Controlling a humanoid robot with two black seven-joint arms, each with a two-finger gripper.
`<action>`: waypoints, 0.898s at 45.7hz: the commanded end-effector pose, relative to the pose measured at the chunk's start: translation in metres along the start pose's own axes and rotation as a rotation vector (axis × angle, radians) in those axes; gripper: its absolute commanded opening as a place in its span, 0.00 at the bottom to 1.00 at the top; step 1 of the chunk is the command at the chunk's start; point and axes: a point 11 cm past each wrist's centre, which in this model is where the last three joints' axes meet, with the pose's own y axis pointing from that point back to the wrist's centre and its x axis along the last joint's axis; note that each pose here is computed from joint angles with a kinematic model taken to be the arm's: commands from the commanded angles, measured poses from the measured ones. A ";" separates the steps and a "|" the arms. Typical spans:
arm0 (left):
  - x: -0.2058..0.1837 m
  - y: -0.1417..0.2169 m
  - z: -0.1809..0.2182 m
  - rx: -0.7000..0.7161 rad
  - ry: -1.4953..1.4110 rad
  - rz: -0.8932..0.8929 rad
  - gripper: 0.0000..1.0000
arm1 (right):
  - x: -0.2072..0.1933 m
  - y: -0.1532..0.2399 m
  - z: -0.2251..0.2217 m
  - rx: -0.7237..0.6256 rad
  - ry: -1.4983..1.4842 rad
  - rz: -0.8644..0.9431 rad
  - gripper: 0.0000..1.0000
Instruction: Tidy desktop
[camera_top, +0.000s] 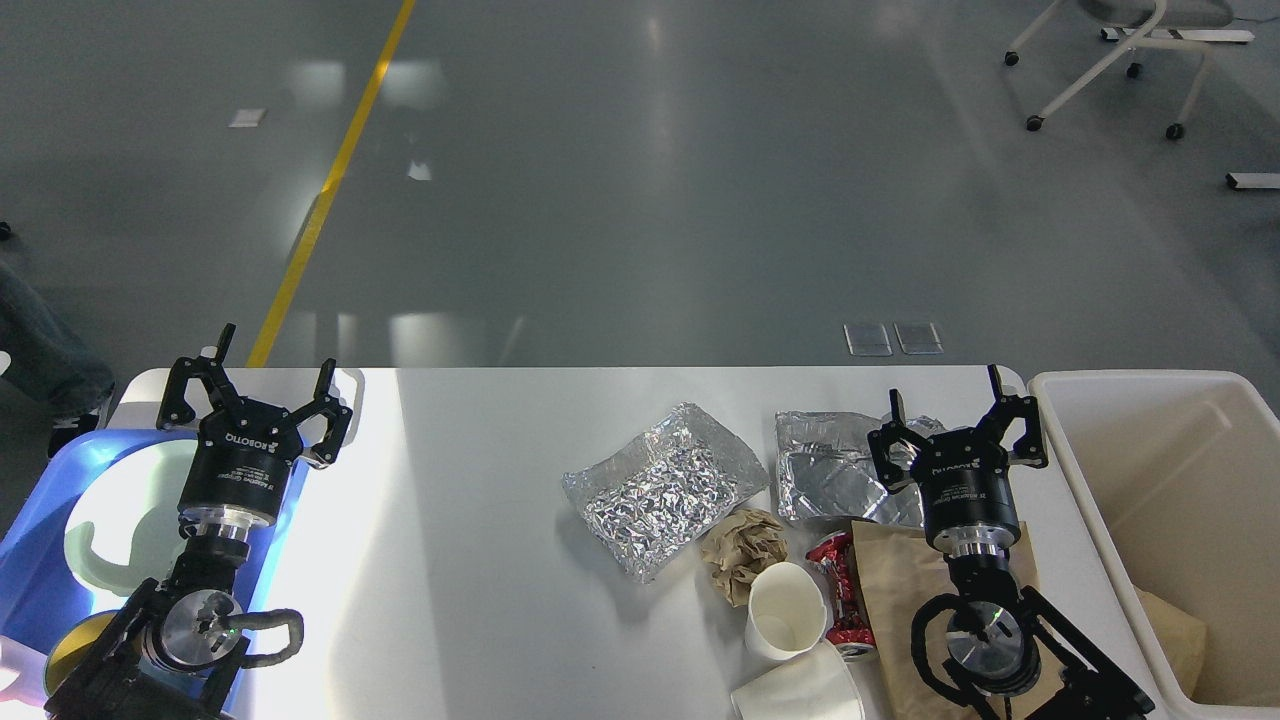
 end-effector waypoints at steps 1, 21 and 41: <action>0.001 0.001 0.007 -0.032 -0.049 -0.014 0.97 | 0.000 0.000 0.000 0.000 -0.001 0.000 1.00; 0.000 -0.001 0.009 -0.043 -0.043 -0.010 0.97 | 0.000 0.000 0.000 0.000 0.001 0.000 1.00; 0.003 -0.005 0.002 0.020 -0.027 0.026 0.97 | 0.000 0.000 0.000 0.000 0.001 0.000 1.00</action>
